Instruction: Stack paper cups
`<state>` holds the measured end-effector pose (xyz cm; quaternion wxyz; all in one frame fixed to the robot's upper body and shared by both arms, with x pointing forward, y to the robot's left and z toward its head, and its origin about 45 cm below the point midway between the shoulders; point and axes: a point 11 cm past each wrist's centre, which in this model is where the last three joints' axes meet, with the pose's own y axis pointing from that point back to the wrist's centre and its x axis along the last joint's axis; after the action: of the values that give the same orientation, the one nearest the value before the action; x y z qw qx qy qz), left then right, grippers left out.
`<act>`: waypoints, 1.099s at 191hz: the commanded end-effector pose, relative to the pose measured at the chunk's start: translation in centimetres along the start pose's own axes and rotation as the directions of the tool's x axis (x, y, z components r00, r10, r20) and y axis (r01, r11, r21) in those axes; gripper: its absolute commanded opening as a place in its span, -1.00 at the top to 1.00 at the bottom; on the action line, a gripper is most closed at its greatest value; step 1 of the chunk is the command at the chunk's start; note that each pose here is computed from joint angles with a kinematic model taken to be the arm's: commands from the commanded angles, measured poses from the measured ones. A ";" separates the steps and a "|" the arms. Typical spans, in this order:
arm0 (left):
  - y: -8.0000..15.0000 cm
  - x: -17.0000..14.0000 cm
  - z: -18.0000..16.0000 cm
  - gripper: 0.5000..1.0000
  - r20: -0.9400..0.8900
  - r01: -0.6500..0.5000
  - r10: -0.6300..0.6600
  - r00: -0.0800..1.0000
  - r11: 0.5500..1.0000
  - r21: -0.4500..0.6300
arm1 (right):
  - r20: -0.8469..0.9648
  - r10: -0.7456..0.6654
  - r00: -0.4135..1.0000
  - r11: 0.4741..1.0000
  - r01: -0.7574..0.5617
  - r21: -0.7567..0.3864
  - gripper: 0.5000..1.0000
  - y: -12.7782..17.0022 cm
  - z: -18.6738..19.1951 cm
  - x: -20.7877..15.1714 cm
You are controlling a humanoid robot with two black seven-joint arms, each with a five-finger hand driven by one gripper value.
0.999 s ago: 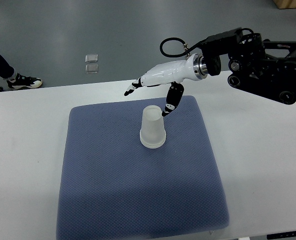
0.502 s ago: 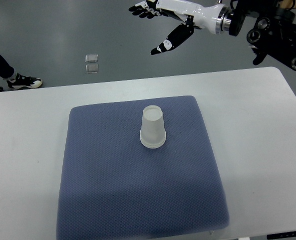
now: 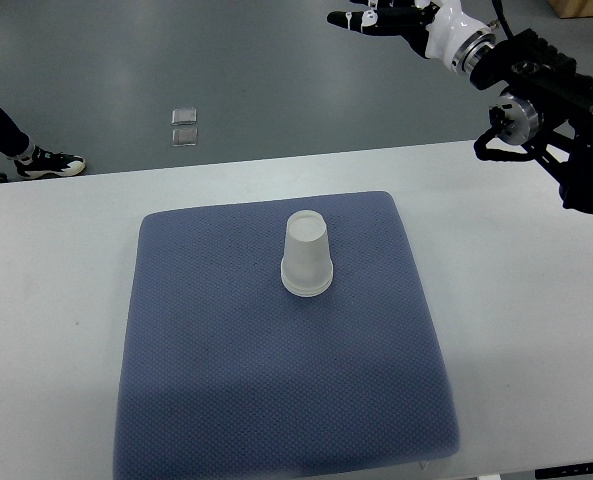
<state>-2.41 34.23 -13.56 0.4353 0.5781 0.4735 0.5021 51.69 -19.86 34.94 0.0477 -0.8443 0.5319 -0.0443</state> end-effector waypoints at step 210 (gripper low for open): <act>0.0 0.0 0.0 -1.00 -0.001 0.000 0.000 1.000 1.000 0.000 | 0.362 0.310 0.879 0.945 -0.245 -0.215 -0.65 5.8 13.7 0.2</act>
<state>-2.42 34.23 -13.56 0.4353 0.5780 0.4735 0.5022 48.64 -22.39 21.32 0.0890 -0.7533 0.6288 0.1712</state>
